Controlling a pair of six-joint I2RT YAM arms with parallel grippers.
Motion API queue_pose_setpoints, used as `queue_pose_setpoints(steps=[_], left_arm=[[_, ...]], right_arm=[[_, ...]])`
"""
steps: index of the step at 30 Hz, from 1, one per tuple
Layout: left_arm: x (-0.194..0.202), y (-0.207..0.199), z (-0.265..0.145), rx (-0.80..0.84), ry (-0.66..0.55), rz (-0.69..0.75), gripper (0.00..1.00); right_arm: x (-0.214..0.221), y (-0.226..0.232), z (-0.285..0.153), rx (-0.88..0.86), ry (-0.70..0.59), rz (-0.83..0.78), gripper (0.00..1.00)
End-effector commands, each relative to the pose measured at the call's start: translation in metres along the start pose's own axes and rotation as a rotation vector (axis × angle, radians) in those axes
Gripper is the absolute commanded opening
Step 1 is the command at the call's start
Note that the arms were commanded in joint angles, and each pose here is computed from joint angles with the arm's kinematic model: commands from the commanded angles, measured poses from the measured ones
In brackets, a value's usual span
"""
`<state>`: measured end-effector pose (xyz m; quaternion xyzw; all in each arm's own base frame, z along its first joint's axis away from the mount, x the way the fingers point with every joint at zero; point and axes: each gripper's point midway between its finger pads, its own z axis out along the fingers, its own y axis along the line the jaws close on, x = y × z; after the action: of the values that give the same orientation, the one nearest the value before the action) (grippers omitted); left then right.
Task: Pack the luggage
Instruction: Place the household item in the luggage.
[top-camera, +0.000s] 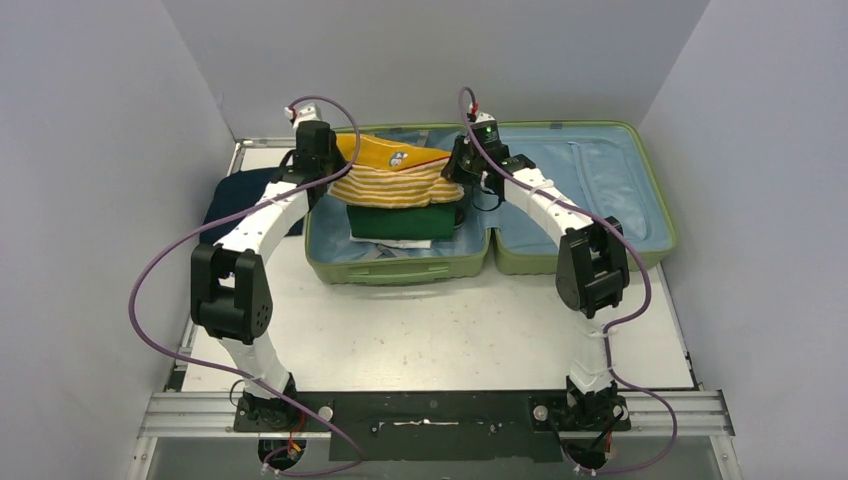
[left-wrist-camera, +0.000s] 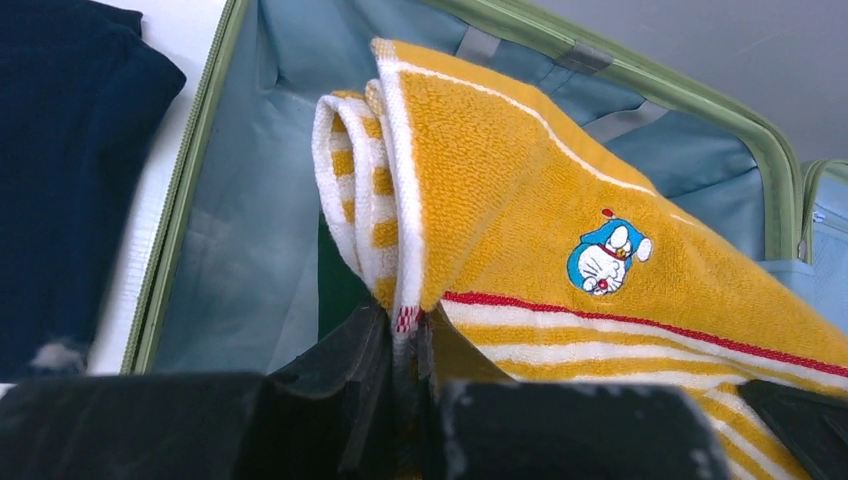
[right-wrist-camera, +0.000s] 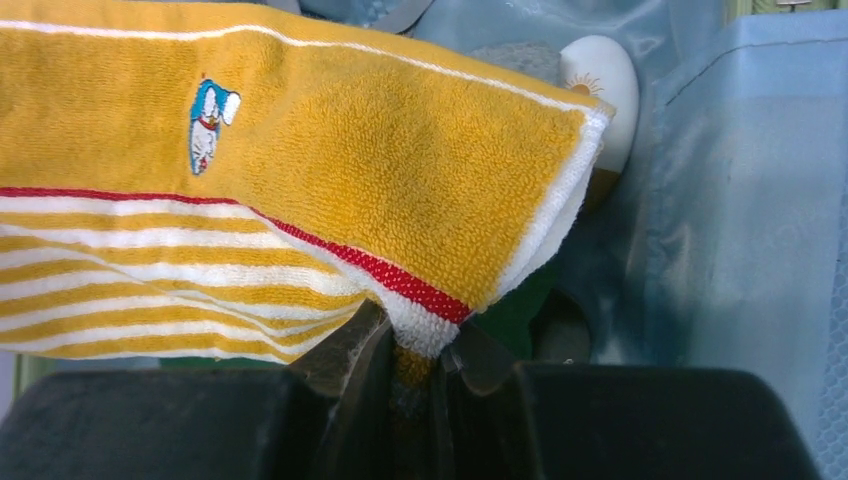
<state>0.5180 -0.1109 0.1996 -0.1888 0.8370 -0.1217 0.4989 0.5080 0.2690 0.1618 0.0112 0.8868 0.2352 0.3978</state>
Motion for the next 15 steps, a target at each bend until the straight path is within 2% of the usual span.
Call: queue_pose_setpoints(steps=[1, 13, 14, 15], left_arm=[[-0.02, -0.003, -0.014, -0.006, 0.004, 0.007, 0.0], [0.048, 0.016, 0.006, -0.023, 0.174, -0.011, 0.0], [0.048, 0.018, 0.006, -0.028, 0.177, -0.011, 0.0], [0.046, 0.017, 0.005, -0.033, 0.175, -0.009, 0.06]], right_arm=[[-0.034, 0.029, -0.032, -0.065, -0.045, 0.05, 0.0], [-0.017, -0.009, -0.017, 0.014, 0.031, 0.091, 0.0], [-0.019, -0.009, -0.018, 0.02, 0.028, 0.091, 0.02], [-0.021, -0.009, -0.019, 0.023, 0.025, 0.088, 0.14]])
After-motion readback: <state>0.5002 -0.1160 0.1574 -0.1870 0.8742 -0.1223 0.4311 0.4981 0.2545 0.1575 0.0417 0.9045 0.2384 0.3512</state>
